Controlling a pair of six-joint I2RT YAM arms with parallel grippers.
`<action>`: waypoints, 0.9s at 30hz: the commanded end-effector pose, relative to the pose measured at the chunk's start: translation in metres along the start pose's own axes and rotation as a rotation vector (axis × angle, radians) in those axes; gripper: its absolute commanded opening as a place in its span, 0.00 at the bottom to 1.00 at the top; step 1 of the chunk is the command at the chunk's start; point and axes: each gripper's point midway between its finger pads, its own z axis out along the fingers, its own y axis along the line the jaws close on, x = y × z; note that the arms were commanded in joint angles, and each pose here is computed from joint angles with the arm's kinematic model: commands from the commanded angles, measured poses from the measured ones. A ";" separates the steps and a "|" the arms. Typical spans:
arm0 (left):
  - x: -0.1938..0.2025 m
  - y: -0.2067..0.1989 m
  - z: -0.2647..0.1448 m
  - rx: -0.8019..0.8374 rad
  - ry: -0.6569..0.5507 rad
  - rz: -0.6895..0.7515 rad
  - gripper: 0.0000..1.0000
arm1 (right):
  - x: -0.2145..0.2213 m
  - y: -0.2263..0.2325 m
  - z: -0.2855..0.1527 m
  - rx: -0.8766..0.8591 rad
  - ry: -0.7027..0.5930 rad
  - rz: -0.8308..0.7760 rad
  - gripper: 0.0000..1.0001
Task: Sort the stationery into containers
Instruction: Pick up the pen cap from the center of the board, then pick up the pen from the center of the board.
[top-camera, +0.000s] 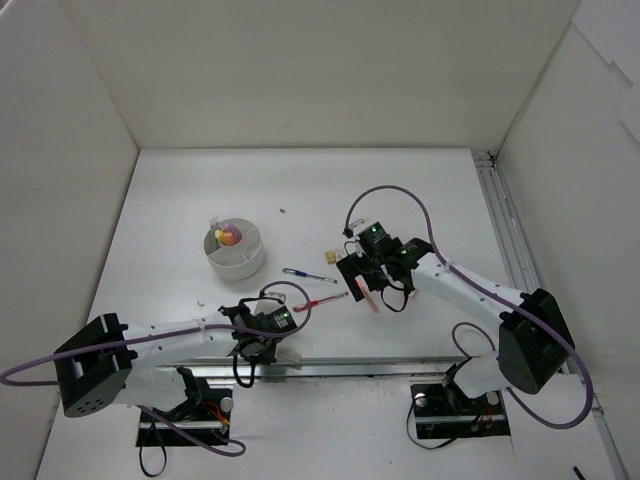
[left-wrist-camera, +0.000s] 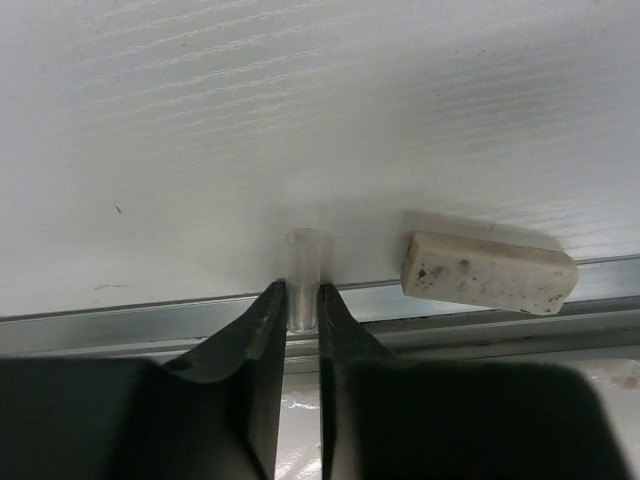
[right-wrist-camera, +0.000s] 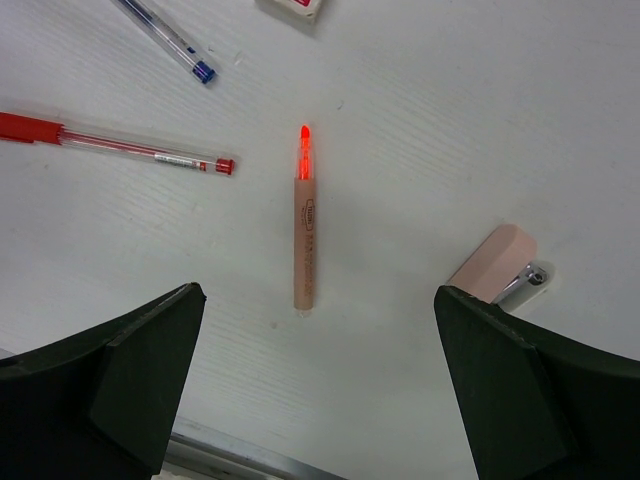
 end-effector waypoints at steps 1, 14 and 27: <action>-0.020 -0.018 -0.005 0.045 -0.065 -0.003 0.04 | -0.008 -0.007 -0.010 0.036 -0.058 0.023 0.98; -0.103 -0.028 -0.100 0.219 -0.479 0.046 0.00 | -0.034 -0.056 -0.081 0.220 -0.457 0.328 0.98; -0.144 -0.082 -0.171 0.495 -0.713 0.406 0.00 | -0.005 0.012 -0.039 -0.150 -0.254 0.056 0.98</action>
